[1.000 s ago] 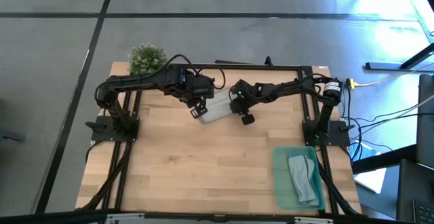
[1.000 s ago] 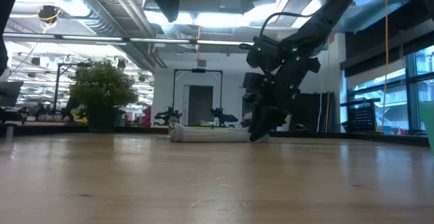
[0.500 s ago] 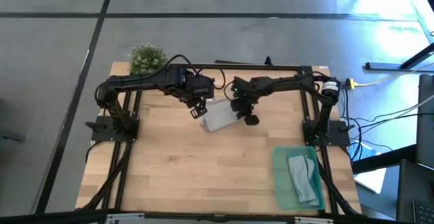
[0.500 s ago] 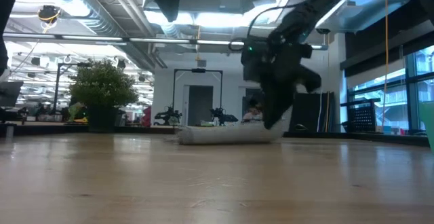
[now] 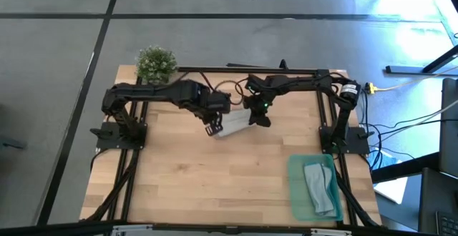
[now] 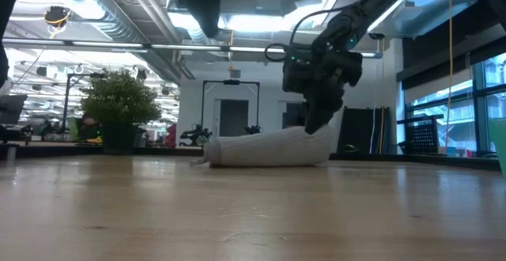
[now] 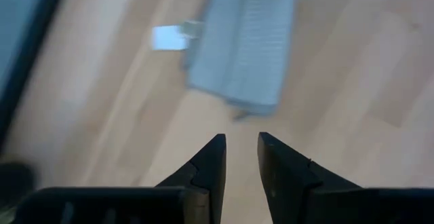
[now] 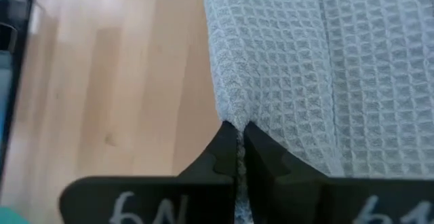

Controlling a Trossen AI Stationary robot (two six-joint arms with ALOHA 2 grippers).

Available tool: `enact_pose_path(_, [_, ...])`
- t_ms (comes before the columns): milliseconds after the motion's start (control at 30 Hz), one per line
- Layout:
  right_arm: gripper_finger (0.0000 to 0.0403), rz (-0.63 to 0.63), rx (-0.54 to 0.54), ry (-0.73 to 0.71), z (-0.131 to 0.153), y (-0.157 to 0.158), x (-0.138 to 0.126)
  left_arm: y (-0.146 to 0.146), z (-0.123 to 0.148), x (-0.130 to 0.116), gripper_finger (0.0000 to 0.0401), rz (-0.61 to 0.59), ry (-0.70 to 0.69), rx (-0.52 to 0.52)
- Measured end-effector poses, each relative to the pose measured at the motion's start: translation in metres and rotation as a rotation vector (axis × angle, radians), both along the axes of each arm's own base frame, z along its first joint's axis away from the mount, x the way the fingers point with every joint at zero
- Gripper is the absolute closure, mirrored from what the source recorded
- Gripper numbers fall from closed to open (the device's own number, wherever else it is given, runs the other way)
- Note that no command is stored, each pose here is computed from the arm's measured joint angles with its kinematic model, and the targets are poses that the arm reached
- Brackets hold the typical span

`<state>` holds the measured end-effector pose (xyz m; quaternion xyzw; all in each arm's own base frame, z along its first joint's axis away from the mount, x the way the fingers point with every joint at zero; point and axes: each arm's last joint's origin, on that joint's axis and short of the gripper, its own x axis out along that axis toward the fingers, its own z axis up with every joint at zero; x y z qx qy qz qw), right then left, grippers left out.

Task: Roll microfiber towels into tight, uniform cylinder then place into a basket
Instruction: Roll the gray towel

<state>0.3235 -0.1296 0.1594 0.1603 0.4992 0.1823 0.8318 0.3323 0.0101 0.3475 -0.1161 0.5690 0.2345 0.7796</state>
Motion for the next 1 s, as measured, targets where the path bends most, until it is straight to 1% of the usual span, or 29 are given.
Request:
enact_pose_path(233, [0.0392,-0.084,0.114,-0.002,0.003,-0.011,-0.004,-0.010,-0.050,0.021,0.0319,-0.159,-0.090,-0.102])
enact_pose_path(300, [0.0392,-0.116,0.135,0.009,0.003,-0.014,-0.006,-0.011,-0.065,0.025,0.0319,-0.201,-0.120,-0.115])
enact_pose_path(433, [0.0392,-0.139,0.228,-0.005,0.005,-0.019,-0.008,-0.008,-0.090,0.032,0.0319,-0.268,-0.203,-0.134])
enact_pose_path(567, [0.0392,-0.164,0.257,-0.003,0.006,-0.022,-0.009,-0.007,-0.118,0.032,0.0319,-0.312,-0.252,-0.141])
enact_pose_path(700, [0.0392,-0.187,0.272,0.009,0.006,-0.024,-0.010,-0.004,-0.145,0.024,0.0320,-0.304,-0.240,-0.135])
enact_pose_path(800, [0.0392,-0.188,0.273,0.009,0.006,-0.024,-0.010,0.002,-0.160,0.017,0.0320,-0.269,-0.215,-0.089])
enact_pose_path(900, [0.0392,-0.187,0.272,0.009,0.006,-0.023,-0.010,0.009,-0.166,0.013,0.0320,-0.219,-0.189,-0.012])
enact_pose_path(1000, [0.0392,-0.187,0.272,0.009,0.006,-0.023,-0.010,0.019,-0.166,0.014,0.0320,-0.190,-0.198,0.015])
